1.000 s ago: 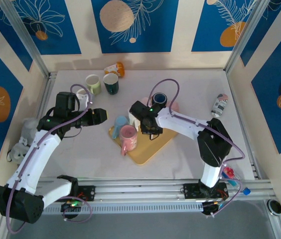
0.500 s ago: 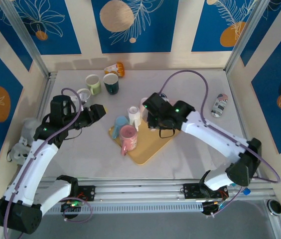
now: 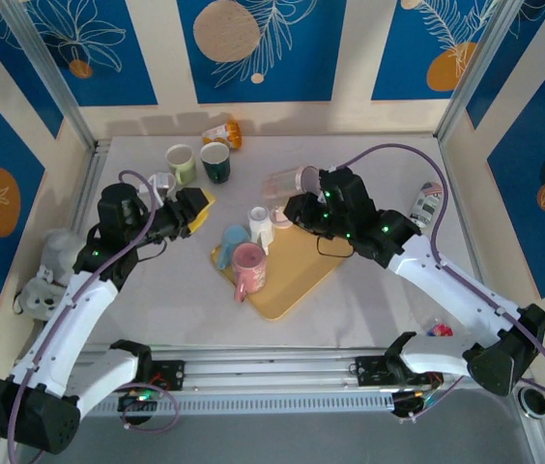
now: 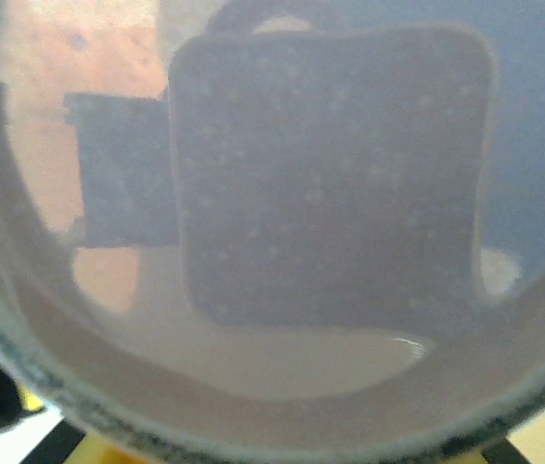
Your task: Turn the mug right side up
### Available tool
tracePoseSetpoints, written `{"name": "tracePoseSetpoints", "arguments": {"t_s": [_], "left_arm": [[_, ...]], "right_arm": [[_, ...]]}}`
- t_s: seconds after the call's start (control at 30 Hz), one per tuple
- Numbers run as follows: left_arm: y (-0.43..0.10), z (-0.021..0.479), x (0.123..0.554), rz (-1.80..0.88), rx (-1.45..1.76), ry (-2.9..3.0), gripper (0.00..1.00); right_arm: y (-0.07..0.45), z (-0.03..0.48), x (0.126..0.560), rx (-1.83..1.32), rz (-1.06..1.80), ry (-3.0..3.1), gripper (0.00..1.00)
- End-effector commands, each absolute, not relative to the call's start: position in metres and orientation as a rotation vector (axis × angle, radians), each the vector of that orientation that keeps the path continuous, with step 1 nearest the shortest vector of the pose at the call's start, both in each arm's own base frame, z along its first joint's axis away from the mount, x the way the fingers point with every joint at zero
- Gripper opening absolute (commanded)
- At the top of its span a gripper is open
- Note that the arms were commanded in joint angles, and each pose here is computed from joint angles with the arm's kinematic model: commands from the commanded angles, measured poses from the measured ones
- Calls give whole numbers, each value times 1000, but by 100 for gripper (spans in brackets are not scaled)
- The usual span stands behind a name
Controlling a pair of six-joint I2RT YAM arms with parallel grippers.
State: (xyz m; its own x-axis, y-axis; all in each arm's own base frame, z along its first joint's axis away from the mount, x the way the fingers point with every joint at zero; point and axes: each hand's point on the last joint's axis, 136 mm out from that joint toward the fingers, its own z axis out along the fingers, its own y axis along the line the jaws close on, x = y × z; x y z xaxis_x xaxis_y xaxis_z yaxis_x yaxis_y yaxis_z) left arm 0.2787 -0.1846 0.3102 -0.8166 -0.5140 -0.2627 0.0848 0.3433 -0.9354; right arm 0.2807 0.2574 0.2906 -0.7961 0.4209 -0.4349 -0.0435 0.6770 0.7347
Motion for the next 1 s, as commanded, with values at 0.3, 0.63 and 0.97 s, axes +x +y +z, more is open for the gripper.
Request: {"name": "tracePoseSetpoints", "arguments": {"t_s": [0.3,0.63,0.97], "left_arm": [[-196,370,279,-1738,-452,1808,63],[-211,376,278,-1840,-476,1784,63],[-213,351,277,-1693,-515,1939,63]], "right_arm": [[301,395,299,206,1457,1891,0],[326,418,305,138,1561,1809,0],[335,434,300,107,1628,1768,0]]}}
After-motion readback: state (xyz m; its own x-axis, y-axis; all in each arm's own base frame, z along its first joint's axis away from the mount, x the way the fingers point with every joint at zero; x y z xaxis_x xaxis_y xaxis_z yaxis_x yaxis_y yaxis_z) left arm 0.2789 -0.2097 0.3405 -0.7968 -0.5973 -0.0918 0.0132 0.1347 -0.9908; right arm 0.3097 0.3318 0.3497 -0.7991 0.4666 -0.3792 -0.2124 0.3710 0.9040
